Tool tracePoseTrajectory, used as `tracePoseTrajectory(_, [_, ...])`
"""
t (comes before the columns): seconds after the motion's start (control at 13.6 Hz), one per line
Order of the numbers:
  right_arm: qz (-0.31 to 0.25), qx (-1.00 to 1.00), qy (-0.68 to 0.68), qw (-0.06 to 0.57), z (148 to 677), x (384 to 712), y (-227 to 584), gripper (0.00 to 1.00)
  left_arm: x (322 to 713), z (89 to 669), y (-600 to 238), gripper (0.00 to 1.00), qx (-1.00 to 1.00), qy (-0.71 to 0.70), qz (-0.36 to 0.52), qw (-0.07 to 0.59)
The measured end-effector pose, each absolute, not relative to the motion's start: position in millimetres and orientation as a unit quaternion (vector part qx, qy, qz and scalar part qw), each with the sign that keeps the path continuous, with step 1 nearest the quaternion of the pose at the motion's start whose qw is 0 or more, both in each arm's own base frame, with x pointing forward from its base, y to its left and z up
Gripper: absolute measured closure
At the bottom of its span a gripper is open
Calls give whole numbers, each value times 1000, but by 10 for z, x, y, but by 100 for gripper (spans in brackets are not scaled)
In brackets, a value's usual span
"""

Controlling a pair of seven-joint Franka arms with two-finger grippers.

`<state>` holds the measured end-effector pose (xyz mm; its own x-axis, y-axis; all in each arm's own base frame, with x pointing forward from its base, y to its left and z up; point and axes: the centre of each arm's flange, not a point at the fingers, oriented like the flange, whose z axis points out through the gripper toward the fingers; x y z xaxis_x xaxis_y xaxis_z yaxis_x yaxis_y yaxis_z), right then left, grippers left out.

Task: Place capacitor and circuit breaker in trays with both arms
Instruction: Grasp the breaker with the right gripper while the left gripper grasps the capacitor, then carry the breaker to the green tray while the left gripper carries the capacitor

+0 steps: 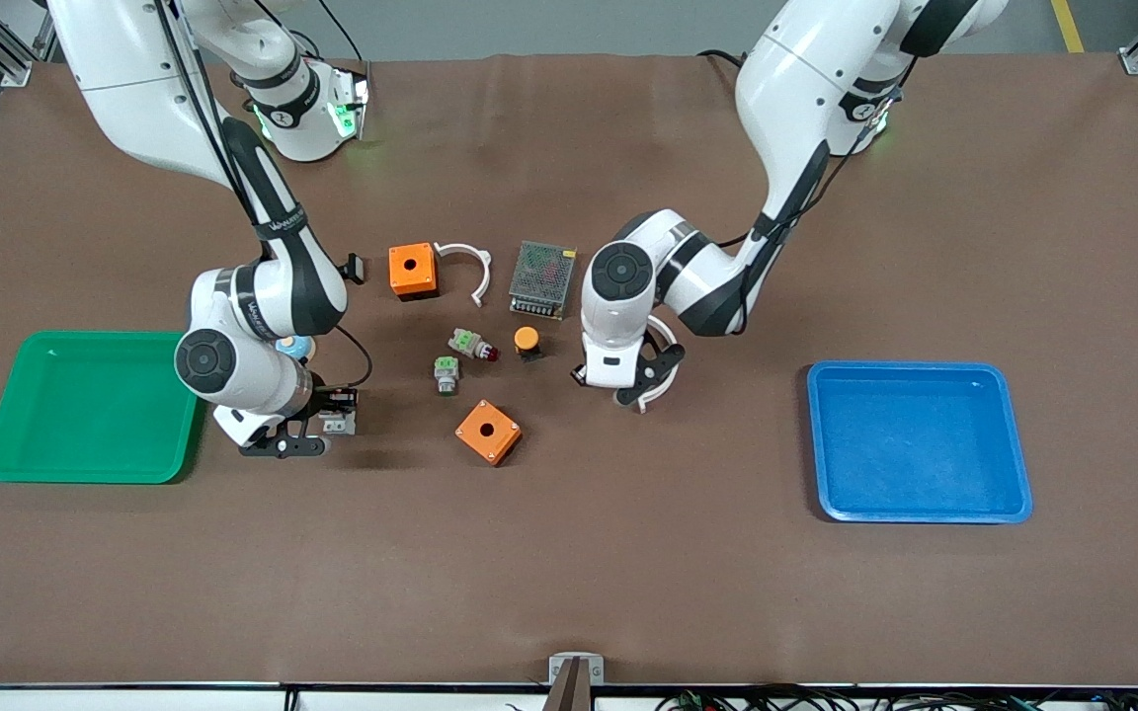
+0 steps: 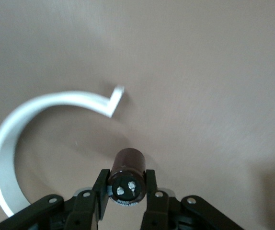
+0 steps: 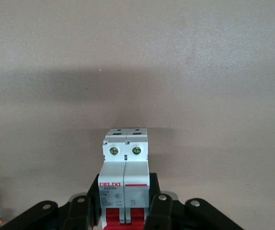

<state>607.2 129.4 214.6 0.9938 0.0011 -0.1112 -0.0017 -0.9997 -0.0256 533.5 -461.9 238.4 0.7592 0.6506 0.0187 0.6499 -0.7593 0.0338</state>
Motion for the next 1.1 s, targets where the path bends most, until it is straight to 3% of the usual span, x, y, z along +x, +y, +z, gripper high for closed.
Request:
tracePoseTrajectory(0.22, [75, -997, 5, 11, 2268, 6070, 1227, 60, 5643, 2961, -4147, 66, 942, 334, 27, -11])
tracePoseTrajectory(0.52, [98, -994, 33, 27, 3328, 6118, 576, 60, 6090, 3439, -3121, 66, 947, 317, 11, -48])
tracePoseTrajectory(0.74, [93, -995, 37, 7, 3754, 6049, -371, 60, 6368, 3421, -2318, 66, 949, 310, -4, -58])
tracePoseTrajectory(1.1, [56, -998, 16, -11, 3670, 5923, -1990, 60, 6553, 3132, -1196, 66, 958, 276, -41, -68])
